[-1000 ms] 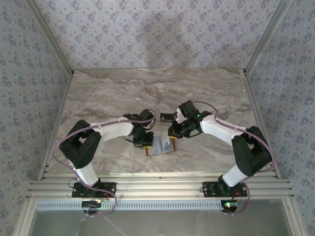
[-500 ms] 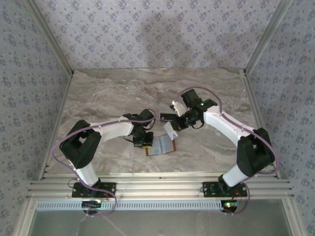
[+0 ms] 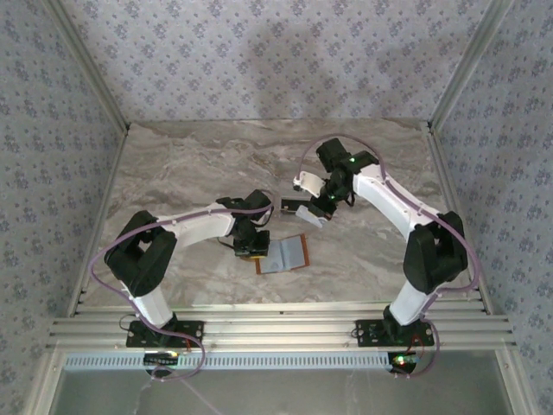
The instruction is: Take the credit cards out of the card holder
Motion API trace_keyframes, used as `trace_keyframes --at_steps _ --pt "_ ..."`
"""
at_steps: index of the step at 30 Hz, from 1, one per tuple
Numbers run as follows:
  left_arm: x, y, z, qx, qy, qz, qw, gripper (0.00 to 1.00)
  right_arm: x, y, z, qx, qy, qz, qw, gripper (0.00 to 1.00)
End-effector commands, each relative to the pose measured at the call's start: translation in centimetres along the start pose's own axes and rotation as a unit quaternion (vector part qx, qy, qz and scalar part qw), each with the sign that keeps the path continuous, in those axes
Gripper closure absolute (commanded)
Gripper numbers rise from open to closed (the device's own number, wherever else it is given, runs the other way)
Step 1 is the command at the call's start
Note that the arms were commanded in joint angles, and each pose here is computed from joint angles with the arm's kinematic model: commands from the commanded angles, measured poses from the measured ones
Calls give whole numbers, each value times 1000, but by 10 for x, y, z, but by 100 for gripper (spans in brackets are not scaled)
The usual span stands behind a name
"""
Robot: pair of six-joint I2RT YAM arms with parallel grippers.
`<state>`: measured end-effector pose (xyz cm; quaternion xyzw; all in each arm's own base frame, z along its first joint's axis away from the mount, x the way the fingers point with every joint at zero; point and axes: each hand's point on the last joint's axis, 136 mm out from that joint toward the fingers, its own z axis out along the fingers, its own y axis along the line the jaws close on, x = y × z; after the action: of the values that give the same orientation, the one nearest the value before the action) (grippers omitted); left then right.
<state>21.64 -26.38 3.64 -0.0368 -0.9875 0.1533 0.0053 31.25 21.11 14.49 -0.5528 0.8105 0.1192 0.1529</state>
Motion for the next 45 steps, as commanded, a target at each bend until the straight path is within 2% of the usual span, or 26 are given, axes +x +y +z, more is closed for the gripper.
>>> trace_keyframes --at_steps 1,14,26,45 --pt "-2 -4 -10 -3 -5 13 1000 89 1 -11 -3 5 29 -74 997 100" --pt "1 1 -17 -7 -18 3 1000 89 -37 -49 -5 10 62 -146 987 100" --pt "3 4 -17 -8 -19 -3 1000 88 -64 -66 20 8 72 -170 983 100" --pt "7 8 -13 -11 -15 -7 1000 89 -45 -55 79 -65 126 -159 977 100"
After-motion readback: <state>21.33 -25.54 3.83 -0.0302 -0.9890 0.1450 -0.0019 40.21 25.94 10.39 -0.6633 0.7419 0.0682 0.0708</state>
